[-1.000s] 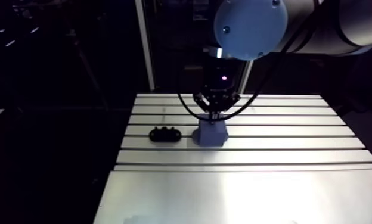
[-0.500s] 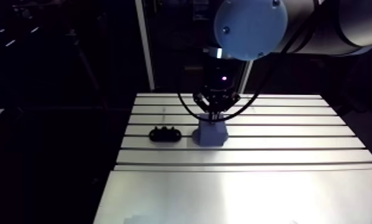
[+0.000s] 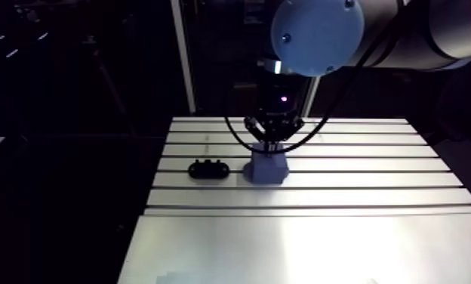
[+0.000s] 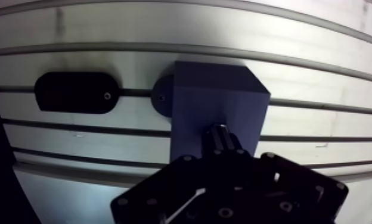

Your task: Pick up the M10 bolt and insert it into the hex recess until seated.

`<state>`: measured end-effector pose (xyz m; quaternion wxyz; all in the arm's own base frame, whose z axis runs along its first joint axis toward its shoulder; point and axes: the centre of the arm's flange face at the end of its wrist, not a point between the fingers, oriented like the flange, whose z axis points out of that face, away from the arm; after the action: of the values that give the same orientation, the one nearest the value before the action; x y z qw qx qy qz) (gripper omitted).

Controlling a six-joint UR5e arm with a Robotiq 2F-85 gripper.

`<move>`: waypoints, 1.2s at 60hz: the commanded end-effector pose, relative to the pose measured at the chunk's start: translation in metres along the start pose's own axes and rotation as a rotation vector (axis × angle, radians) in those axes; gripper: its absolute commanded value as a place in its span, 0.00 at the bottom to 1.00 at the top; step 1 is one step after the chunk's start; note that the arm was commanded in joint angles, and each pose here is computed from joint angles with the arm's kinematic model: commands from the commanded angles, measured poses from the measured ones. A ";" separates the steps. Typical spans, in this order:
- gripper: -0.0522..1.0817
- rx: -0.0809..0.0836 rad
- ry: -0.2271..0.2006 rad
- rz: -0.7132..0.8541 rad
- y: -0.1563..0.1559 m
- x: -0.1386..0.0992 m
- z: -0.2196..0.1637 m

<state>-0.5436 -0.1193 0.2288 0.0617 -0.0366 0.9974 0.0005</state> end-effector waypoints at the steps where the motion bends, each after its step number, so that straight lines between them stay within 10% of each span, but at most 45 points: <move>1: 1.00 0.000 -0.002 0.000 0.000 0.000 0.001; 41: 0.99 0.005 0.018 -0.006 -0.003 0.004 -0.015; 45: 0.84 -0.002 0.026 -0.004 -0.002 0.005 -0.020; 46: 0.59 -0.006 0.028 -0.004 -0.001 0.006 -0.023; 47: 0.59 -0.006 0.028 -0.004 -0.001 0.006 -0.023; 48: 0.24 -0.007 0.024 -0.004 -0.001 0.006 -0.026; 50: 0.07 -0.008 0.021 -0.003 0.000 0.005 -0.028; 72: 0.05 -0.025 0.031 0.004 0.001 0.003 -0.046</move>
<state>-0.5509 -0.1191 0.2602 0.0493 -0.0373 0.9980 0.0106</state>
